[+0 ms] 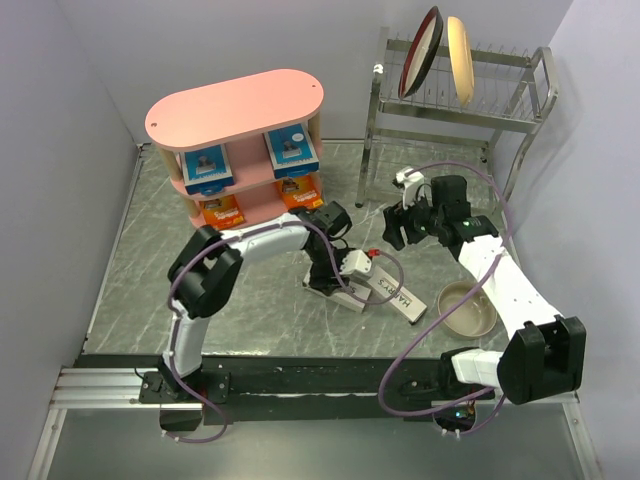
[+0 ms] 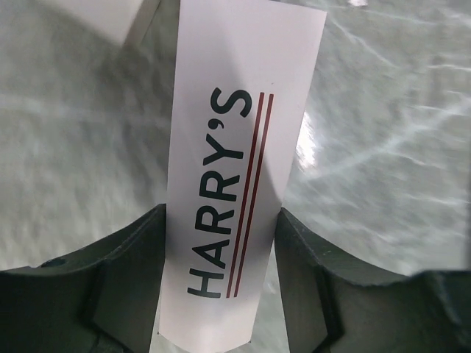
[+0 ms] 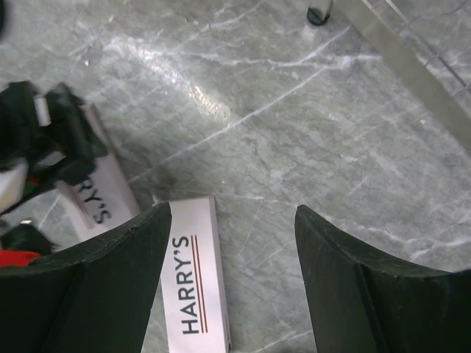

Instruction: Place and organize the shaving razors onto the shelf

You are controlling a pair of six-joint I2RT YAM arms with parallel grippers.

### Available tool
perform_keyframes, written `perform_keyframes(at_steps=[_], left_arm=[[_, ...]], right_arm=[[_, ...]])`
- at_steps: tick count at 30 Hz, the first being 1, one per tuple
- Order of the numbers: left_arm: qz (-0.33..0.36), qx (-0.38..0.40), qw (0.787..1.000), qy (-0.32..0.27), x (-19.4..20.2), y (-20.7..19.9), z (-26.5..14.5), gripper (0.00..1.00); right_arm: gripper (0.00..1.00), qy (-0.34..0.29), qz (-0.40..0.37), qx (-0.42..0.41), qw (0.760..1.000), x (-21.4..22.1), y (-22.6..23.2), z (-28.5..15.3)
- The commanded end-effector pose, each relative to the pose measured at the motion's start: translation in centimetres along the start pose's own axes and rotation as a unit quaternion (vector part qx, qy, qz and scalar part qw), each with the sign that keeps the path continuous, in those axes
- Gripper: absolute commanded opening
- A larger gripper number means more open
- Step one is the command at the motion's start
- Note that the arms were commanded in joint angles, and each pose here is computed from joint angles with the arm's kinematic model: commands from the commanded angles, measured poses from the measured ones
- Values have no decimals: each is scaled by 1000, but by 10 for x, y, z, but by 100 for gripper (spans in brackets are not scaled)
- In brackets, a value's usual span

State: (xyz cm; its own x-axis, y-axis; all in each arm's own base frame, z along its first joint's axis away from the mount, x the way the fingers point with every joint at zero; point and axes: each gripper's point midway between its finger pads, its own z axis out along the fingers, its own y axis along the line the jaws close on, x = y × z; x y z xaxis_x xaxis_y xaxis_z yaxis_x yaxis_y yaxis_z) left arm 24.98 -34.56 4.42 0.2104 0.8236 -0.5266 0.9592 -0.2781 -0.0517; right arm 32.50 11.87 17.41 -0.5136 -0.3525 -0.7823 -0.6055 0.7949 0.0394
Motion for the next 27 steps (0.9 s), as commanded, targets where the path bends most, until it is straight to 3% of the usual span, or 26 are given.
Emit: perform_keyframes(at_steps=[1, 6, 11, 14, 18, 25, 27], left_arm=[[-59, -77, 995, -38, -39, -7, -88, 51], [-142, -167, 973, -76, -63, -3, -184, 51], [-228, -308, 916, -119, -64, 21, -285, 51], [-272, -399, 862, -158, -63, 31, -343, 43], [-286, -512, 789, -183, -60, 43, -405, 43], [-283, -635, 682, -227, -58, 39, -502, 51], [-291, -669, 647, -221, -46, 38, -523, 59]], right_arm=[[75, -42, -3, 11, 999, -36, -9, -4], [75, -35, 4, 15, 999, -39, -15, 5], [76, -31, 17, 20, 999, -39, -19, 10], [76, -28, 27, 21, 999, -35, -19, 13], [76, -22, 39, 17, 999, -28, -16, 14], [77, -22, 49, 13, 998, -19, -10, 12], [77, -17, 51, 12, 998, -13, -8, 11]])
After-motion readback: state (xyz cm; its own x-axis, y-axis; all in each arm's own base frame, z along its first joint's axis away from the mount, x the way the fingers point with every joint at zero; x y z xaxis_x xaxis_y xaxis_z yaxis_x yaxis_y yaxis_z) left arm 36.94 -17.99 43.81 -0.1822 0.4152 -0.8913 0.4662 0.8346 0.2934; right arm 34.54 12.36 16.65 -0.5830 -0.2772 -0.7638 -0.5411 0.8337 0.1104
